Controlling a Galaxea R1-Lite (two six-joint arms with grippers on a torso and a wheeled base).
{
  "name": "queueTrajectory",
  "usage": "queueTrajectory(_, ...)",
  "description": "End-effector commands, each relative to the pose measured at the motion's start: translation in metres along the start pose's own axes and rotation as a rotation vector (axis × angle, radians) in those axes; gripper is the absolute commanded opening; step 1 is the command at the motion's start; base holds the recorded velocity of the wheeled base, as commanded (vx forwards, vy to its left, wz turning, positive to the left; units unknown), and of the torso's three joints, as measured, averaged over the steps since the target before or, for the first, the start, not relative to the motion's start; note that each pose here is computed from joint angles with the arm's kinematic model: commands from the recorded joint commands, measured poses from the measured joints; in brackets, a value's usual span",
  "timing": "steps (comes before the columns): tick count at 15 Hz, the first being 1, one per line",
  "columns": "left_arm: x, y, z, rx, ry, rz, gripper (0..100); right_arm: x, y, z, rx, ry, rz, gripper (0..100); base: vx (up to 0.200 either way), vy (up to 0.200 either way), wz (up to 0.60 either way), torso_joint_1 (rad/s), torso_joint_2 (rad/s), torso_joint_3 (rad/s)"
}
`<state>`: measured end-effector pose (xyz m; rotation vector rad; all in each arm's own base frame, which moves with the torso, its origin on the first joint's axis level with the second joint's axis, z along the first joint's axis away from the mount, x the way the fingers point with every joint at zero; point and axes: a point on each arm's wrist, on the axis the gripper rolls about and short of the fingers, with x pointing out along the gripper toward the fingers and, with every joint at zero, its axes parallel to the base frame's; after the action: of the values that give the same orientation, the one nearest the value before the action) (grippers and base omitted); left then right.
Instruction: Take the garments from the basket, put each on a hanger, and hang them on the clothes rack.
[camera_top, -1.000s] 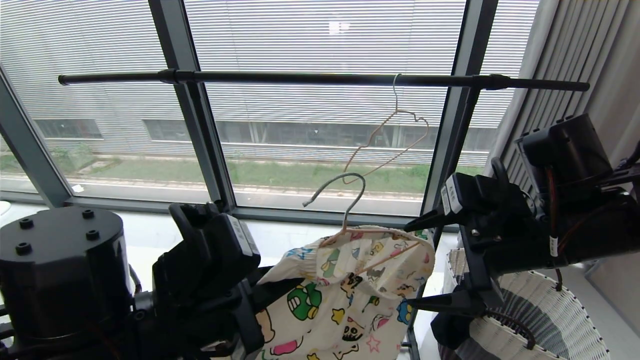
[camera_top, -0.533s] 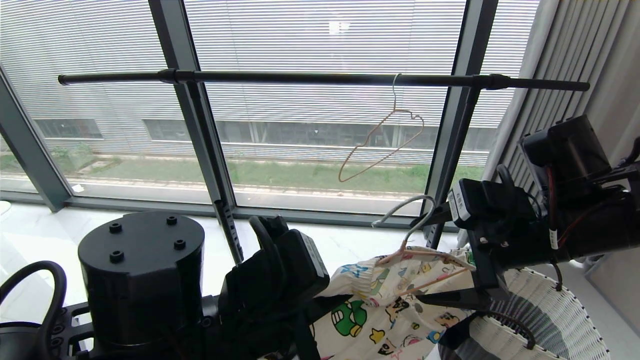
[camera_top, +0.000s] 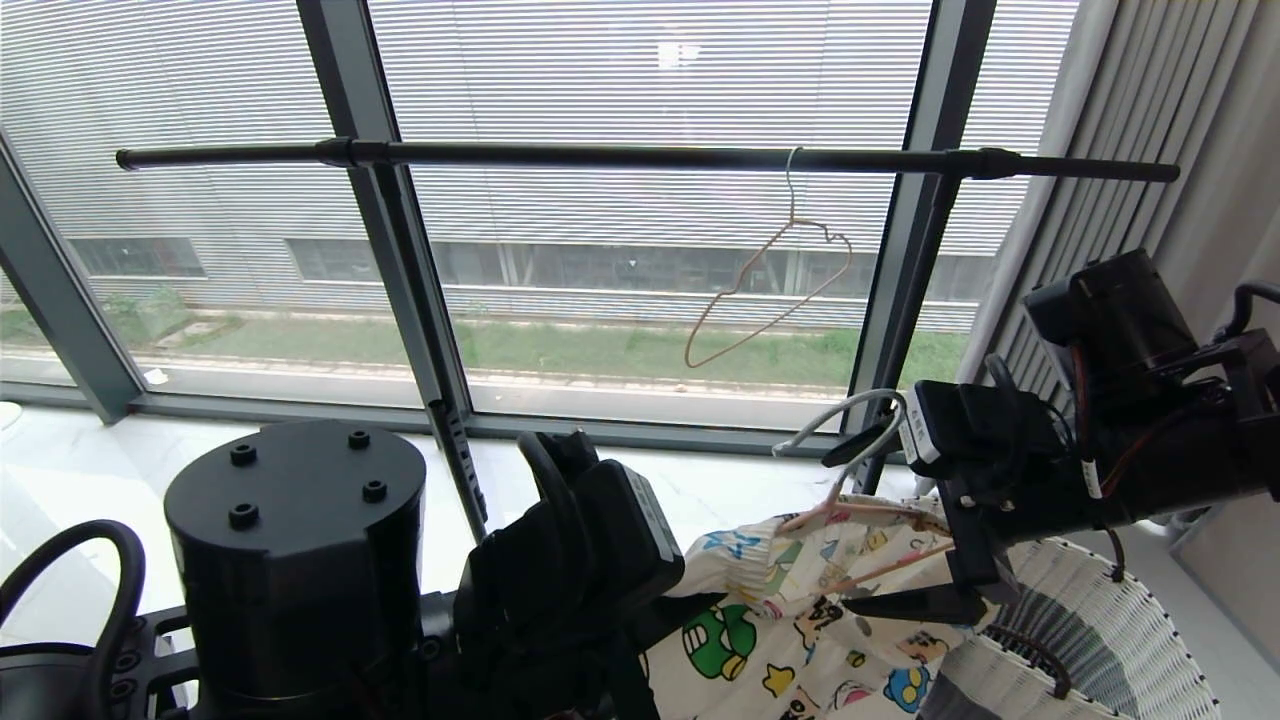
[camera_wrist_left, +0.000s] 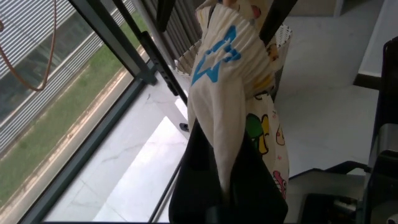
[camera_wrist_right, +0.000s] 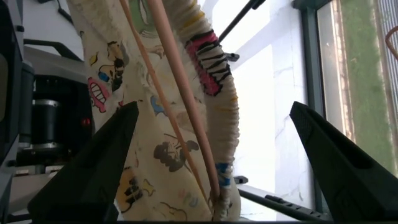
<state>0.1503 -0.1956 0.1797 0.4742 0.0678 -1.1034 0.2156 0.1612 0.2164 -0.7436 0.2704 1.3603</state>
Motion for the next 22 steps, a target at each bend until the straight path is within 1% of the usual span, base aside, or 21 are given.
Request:
queueTrajectory(1, -0.001, 0.0, 0.001, 0.002, -0.005, 0.002, 0, 0.004, -0.001, -0.003, 0.007, 0.007, 0.008, 100, 0.0, 0.0, 0.0, 0.0, 0.0, 0.0)
queueTrajectory(4, 0.0, -0.001, 0.004, 0.006, -0.014, -0.002, 0, 0.005, -0.002, -0.003, 0.009, 0.01, 0.011, 100, 0.0, 0.0, 0.0, 0.0, 0.0, 0.0)
queueTrajectory(5, 0.0, -0.002, 0.004, 0.007, -0.014, -0.005, 0, 0.006, -0.002, -0.004, 0.012, 0.012, 0.012, 0, 0.0, 0.0, 0.0, 0.0, 0.0, 0.0)
queueTrajectory(12, 0.0, -0.004, 0.005, 0.013, -0.019, -0.011, 0, 0.003, -0.005, -0.007, 0.019, 0.015, -0.005, 0, 0.0, 0.0, 0.0, 0.0, 0.0, 0.0)
queueTrajectory(13, 0.0, -0.005, 0.005, 0.016, -0.019, -0.016, 100, 0.002, -0.005, -0.007, 0.016, 0.011, -0.006, 0, 0.0, 0.0, 0.0, 0.0, 0.0, 0.0)
queueTrajectory(14, 0.001, -0.006, 0.005, 0.015, -0.017, -0.017, 100, 0.002, -0.006, -0.007, 0.006, 0.008, -0.007, 0, 0.0, 0.0, 0.0, 0.0, 0.0, 0.0)
queueTrajectory(16, 0.001, -0.006, 0.004, 0.013, -0.015, -0.016, 100, 0.002, -0.007, -0.005, -0.013, -0.027, -0.013, 0, 0.0, 0.0, 0.0, 0.0, 0.0, 0.0)
queueTrajectory(18, 0.0, -0.005, 0.002, 0.01, -0.002, 0.007, 100, 0.002, -0.011, -0.009, -0.032, -0.05, -0.055, 0, 0.0, 0.0, 0.0, 0.0, 0.0, 0.0)
queueTrajectory(21, -0.005, 0.0, -0.009, -0.015, 0.041, 0.1, 100, 0.001, -0.013, -0.021, -0.054, -0.069, -0.088, 0, 0.0, 0.0, 0.0, 0.0, 0.0, 0.0)
queueTrajectory(22, -0.011, 0.003, -0.024, -0.063, 0.069, 0.153, 100, -0.007, -0.015, -0.025, -0.073, -0.065, -0.115, 0, 0.0, 0.0, 0.0, 0.0, 0.0, 0.0)
